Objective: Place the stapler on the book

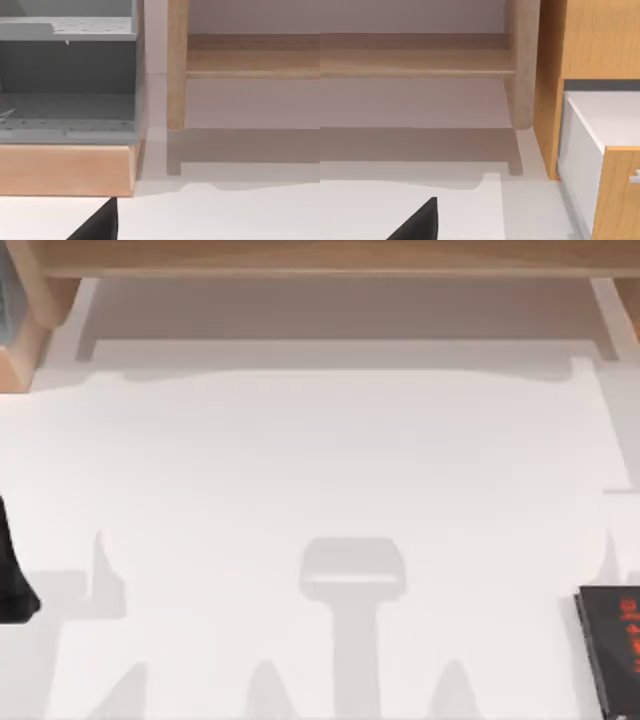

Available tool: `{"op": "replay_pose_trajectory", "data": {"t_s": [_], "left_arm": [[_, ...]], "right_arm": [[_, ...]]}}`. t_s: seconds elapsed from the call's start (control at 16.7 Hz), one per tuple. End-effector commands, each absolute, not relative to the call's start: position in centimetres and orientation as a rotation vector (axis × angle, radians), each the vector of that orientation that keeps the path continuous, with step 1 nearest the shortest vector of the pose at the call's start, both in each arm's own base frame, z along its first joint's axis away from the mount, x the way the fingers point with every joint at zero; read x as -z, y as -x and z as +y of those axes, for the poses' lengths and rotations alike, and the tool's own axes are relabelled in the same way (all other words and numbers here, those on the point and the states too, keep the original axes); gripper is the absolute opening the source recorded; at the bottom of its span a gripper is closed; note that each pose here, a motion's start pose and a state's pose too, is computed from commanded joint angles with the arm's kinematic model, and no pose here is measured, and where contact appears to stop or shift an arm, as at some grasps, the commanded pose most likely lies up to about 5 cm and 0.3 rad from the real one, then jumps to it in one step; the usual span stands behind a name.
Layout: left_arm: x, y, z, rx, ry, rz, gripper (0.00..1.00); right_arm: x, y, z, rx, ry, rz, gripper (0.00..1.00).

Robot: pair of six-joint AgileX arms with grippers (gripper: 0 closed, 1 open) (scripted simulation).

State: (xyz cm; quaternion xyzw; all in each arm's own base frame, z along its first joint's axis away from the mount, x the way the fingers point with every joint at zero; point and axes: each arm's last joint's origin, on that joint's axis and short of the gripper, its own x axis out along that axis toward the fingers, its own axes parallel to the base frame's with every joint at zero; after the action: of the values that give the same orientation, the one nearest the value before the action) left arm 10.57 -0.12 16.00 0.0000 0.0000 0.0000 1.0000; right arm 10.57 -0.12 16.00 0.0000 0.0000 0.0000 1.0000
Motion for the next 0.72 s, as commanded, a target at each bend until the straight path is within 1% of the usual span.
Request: {"op": "replay_pose_trajectory", "data": {"t_s": [0.18, 0.36, 0.54, 0.72], "left_arm": [[-16.0, -10.6, -0.1, 0.000, 0.000, 0.000, 1.00], [-16.0, -10.6, -0.1, 0.000, 0.000, 0.000, 1.00], [-16.0, -10.6, -0.1, 0.000, 0.000, 0.000, 1.00], [-16.0, -10.6, -0.1, 0.000, 0.000, 0.000, 1.00]], "right_arm": [[-16.2, -10.6, -0.2, 0.006, -0.001, 0.007, 1.00], [-17.8, -10.6, -0.6, 0.053, -0.007, 0.075, 1.00], [-21.3, -11.2, -1.4, 0.133, -0.022, 0.205, 1.00], [-26.3, -13.1, -2.7, 0.218, -0.047, 0.372, 1.00]]}}
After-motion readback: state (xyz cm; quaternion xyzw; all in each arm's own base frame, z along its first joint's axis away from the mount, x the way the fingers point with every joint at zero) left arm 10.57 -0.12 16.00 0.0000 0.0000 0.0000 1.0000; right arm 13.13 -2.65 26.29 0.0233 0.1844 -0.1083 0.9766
